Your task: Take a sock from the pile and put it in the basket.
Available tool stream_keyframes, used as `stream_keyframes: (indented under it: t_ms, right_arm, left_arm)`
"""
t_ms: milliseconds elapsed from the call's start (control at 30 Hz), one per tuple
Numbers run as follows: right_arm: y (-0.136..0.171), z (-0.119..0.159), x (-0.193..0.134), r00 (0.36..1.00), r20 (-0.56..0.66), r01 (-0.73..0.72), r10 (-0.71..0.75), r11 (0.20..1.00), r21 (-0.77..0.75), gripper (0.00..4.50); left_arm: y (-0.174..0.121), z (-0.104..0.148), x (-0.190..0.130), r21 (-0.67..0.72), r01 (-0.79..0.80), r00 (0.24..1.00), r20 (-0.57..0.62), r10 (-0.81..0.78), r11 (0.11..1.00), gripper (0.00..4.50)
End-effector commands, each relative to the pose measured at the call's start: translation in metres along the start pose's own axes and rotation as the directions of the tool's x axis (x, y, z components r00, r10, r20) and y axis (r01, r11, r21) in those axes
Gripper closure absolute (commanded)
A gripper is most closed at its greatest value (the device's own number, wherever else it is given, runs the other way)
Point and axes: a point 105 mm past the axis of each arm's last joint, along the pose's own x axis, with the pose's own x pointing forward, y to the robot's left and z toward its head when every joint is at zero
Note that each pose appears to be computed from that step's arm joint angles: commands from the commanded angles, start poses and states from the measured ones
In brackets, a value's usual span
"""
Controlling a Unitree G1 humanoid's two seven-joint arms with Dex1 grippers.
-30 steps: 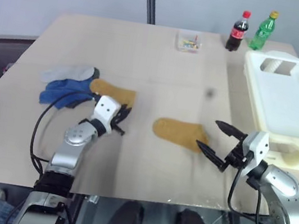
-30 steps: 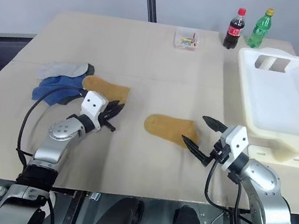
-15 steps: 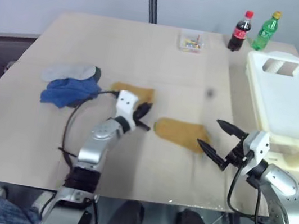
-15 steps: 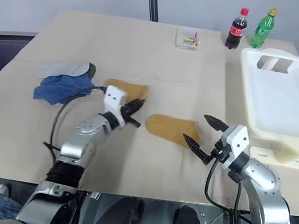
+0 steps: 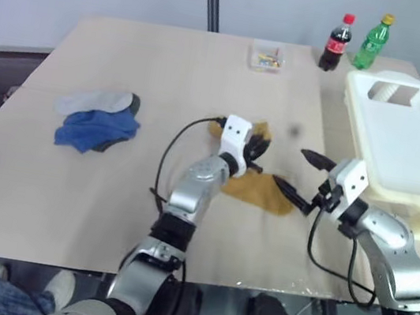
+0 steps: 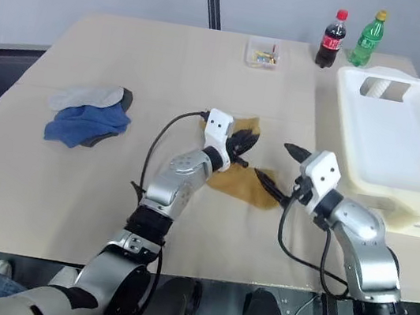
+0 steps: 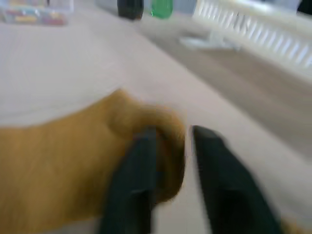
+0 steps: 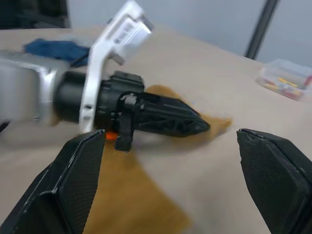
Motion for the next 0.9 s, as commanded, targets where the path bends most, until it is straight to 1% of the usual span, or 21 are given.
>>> stream_keyframes:
  t_ms: [33, 133, 200, 233, 300, 367, 467, 500, 567, 633, 733, 800, 900]
  right_arm:
    - [-0.011, 0.004, 0.009, 0.998, -0.003, 0.069, -0.069, 0.996, 0.060, 0.00]
    - [-0.019, 0.001, 0.016, 0.993, -0.022, 0.118, -0.116, 0.982, 0.145, 0.00]
    - [-0.019, 0.001, 0.020, 0.993, -0.030, 0.117, -0.114, 0.982, 0.146, 0.00]
    - [-0.020, 0.000, 0.022, 0.993, -0.037, 0.116, -0.112, 0.983, 0.141, 0.00]
    - [-0.020, -0.003, 0.027, 0.993, -0.053, 0.116, -0.110, 0.981, 0.152, 0.00]
    - [-0.024, -0.010, 0.035, 0.989, -0.081, 0.139, -0.127, 0.975, 0.174, 0.00]
    - [-0.026, -0.014, 0.048, 0.986, -0.095, 0.155, -0.139, 0.968, 0.197, 0.00]
    - [-0.024, -0.015, 0.052, 0.986, -0.099, 0.148, -0.131, 0.969, 0.199, 0.00]
    - [-0.022, -0.023, 0.060, 0.980, -0.154, 0.156, -0.128, 0.970, 0.187, 0.00]
    - [-0.022, -0.030, 0.069, 0.972, -0.194, 0.169, -0.134, 0.969, 0.180, 0.00]
    - [-0.019, -0.038, 0.081, 0.965, -0.231, 0.167, -0.120, 0.966, 0.196, 0.00]
    - [-0.021, -0.045, 0.083, 0.954, -0.269, 0.189, -0.134, 0.963, 0.190, 0.00]
    - [-0.035, -0.050, 0.083, 0.930, -0.292, 0.283, -0.225, 0.943, 0.176, 0.00]
  left_arm:
    - [-0.013, 0.012, 0.001, -0.065, 0.037, 0.999, 0.033, -0.035, 0.997, 1.69]
    - [-0.021, 0.024, -0.011, -0.073, 0.111, 0.992, 0.060, -0.107, 0.991, 1.69]
    - [-0.015, 0.031, -0.021, -0.052, 0.115, 0.991, 0.069, -0.112, 0.992, 1.69]
    - [-0.005, 0.033, -0.027, -0.009, 0.091, 0.994, 0.060, -0.091, 0.996, 1.69]
    - [0.025, 0.040, -0.038, 0.075, -0.008, 0.998, 0.055, 0.003, 0.997, 1.69]
    - [0.062, 0.052, -0.047, 0.090, -0.119, 0.991, 0.076, 0.113, 0.989, 1.69]
    - [0.098, 0.059, -0.056, 0.096, -0.203, 0.978, 0.074, 0.196, 0.975, 1.69]
    - [0.107, 0.060, -0.058, 0.102, -0.220, 0.975, 0.065, 0.214, 0.970, 1.69]
    - [0.124, 0.058, -0.061, 0.118, -0.250, 0.968, 0.039, 0.247, 0.961, 1.69]
    - [0.138, 0.056, -0.063, 0.092, -0.263, 0.965, 0.019, 0.262, 0.961, 1.69]
    - [0.144, 0.039, -0.063, 0.020, -0.179, 0.982, -0.057, 0.180, 0.984, 1.69]
    - [0.149, 0.029, -0.064, 0.037, -0.154, 0.981, -0.111, 0.157, 0.987, 1.69]
    - [0.151, 0.029, -0.061, -0.029, -0.124, 0.987, -0.108, 0.120, 0.992, 1.69]
